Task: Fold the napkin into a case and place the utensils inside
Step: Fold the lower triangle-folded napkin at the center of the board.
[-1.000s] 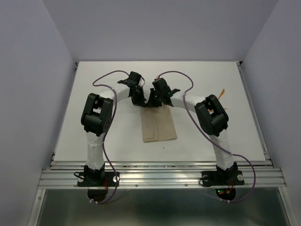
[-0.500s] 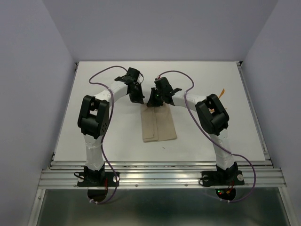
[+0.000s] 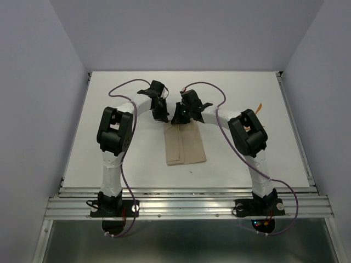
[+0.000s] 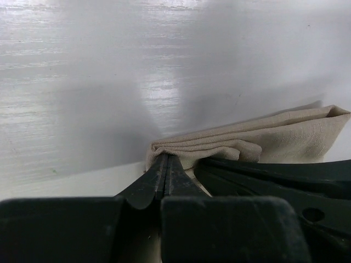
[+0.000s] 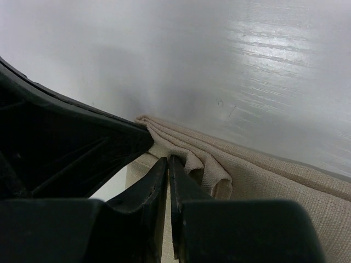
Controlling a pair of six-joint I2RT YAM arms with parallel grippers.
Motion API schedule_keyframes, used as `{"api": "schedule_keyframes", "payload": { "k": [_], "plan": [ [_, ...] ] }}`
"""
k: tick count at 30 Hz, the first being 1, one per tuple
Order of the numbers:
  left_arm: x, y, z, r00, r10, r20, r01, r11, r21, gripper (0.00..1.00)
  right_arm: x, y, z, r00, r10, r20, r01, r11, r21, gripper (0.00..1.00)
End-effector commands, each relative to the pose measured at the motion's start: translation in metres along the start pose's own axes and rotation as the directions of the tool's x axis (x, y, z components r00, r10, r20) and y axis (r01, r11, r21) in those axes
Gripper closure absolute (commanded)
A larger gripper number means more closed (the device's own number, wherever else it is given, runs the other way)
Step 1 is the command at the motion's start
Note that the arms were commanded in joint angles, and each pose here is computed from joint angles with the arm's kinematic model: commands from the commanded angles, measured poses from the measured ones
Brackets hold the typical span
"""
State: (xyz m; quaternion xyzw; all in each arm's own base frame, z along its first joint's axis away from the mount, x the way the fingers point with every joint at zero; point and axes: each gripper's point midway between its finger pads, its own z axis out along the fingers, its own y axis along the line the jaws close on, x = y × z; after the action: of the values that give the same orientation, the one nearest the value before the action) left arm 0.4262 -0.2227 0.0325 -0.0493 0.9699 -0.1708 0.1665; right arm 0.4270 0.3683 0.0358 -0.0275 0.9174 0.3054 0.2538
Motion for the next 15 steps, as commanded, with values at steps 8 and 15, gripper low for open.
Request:
{"api": "schedule_keyframes", "payload": {
  "k": [8,15],
  "plan": [
    [0.022,0.007,-0.008,1.000,0.019,-0.018,-0.019,1.000,0.007,1.00,0.024,-0.008,-0.006,0.993,-0.058,-0.099,0.056,0.998,-0.023,0.89],
    [0.060,0.017,-0.021,0.999,0.016,-0.049,-0.016,1.000,0.004,1.00,0.026,-0.003,-0.023,0.978,-0.164,-0.129,0.159,0.986,-0.053,0.88]
  ]
}}
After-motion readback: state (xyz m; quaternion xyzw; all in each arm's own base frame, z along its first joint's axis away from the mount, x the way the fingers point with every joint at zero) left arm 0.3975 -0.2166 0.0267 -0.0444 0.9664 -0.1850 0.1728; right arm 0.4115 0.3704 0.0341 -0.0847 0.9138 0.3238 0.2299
